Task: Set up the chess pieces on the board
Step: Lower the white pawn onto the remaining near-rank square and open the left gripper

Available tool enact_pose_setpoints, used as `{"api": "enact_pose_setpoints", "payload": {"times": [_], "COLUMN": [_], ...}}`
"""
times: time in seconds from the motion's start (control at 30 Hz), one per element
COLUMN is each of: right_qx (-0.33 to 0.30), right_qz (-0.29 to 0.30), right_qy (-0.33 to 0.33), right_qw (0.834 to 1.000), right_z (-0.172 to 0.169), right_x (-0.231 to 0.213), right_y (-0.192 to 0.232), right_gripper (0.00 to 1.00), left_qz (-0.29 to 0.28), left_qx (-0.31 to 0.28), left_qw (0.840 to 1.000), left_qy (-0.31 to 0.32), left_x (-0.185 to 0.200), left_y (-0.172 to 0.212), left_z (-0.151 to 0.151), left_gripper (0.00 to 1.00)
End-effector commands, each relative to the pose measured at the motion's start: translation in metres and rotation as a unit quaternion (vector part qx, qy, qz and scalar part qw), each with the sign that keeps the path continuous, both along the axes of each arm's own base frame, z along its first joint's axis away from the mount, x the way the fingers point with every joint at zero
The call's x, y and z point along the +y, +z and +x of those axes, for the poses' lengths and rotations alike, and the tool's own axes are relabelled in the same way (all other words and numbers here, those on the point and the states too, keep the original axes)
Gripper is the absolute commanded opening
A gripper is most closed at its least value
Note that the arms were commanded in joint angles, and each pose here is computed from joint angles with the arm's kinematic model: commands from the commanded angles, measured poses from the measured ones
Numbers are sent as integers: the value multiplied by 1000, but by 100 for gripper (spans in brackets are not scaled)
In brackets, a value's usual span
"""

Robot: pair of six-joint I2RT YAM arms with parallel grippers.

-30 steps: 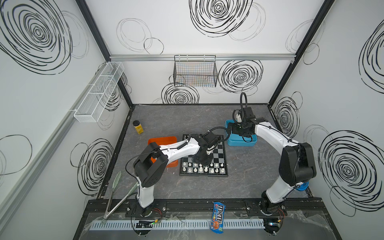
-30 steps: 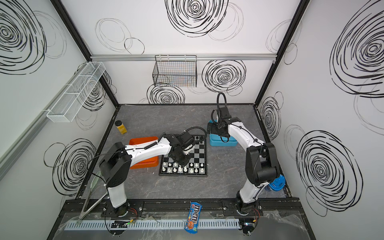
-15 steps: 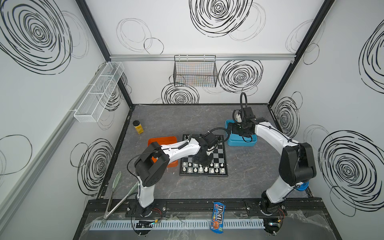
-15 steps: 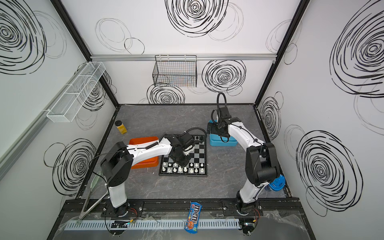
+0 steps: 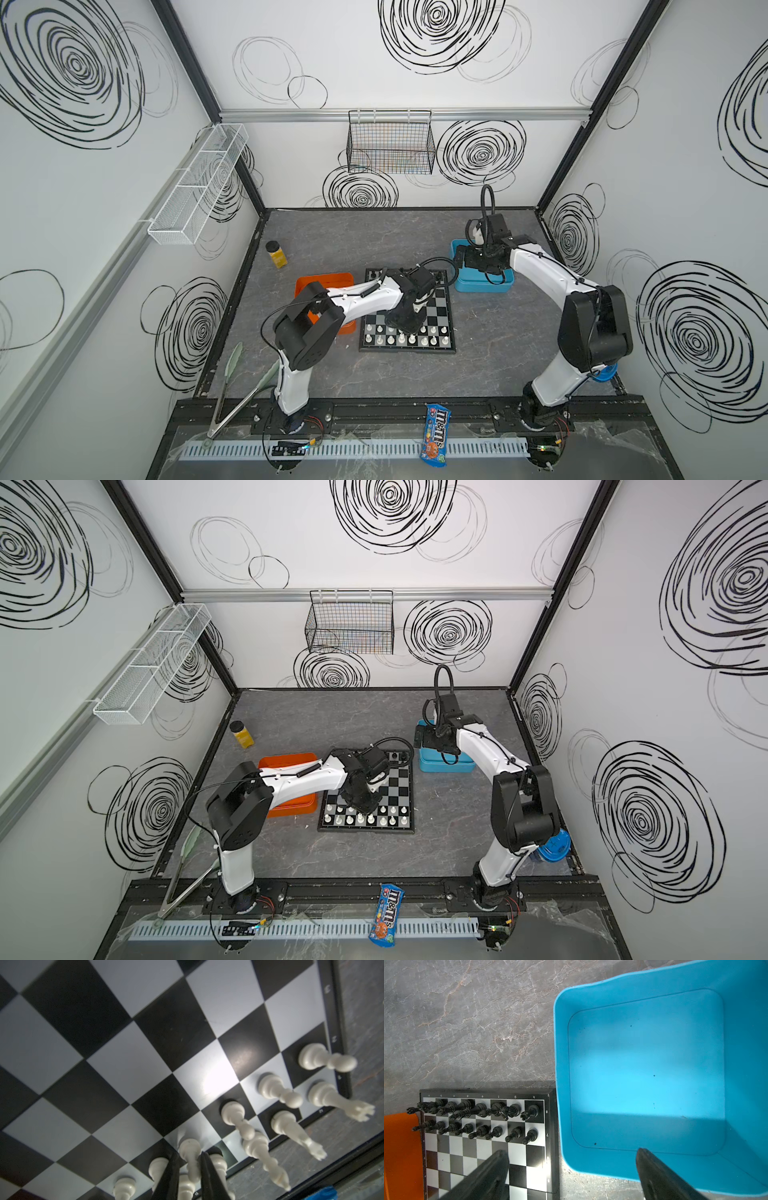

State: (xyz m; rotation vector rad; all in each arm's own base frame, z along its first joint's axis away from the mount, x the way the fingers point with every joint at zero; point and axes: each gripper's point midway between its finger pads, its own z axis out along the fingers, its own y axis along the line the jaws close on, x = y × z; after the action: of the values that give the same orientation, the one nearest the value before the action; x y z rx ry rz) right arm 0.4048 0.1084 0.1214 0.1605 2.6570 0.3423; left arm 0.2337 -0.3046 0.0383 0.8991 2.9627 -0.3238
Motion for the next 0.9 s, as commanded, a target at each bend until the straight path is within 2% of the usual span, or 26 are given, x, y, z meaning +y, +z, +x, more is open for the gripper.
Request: {"api": "enact_pose_setpoints", "payload": {"times": [0.0,0.4,0.87], "right_qx": [-13,-13,-12], "right_qz": [-4,-3,-3], "right_qy": [-4,-4,-5], "right_qw": [1000,1000,1000], "right_z": [1,1,0], "right_x": [-4,-5,-6], "right_y": [9,8,6], "right_gripper": [100,100,100], "left_qz": [-12,-19,-12], "left_qx": [-3,-5,-5], "left_qw": [1000,1000,1000], "left_qy": [0,-7,-8], "left_x": [-7,-13,-12], "left_y": [3,5,4], "left_z": [6,7,6], "left_gripper": [21,17,19]}}
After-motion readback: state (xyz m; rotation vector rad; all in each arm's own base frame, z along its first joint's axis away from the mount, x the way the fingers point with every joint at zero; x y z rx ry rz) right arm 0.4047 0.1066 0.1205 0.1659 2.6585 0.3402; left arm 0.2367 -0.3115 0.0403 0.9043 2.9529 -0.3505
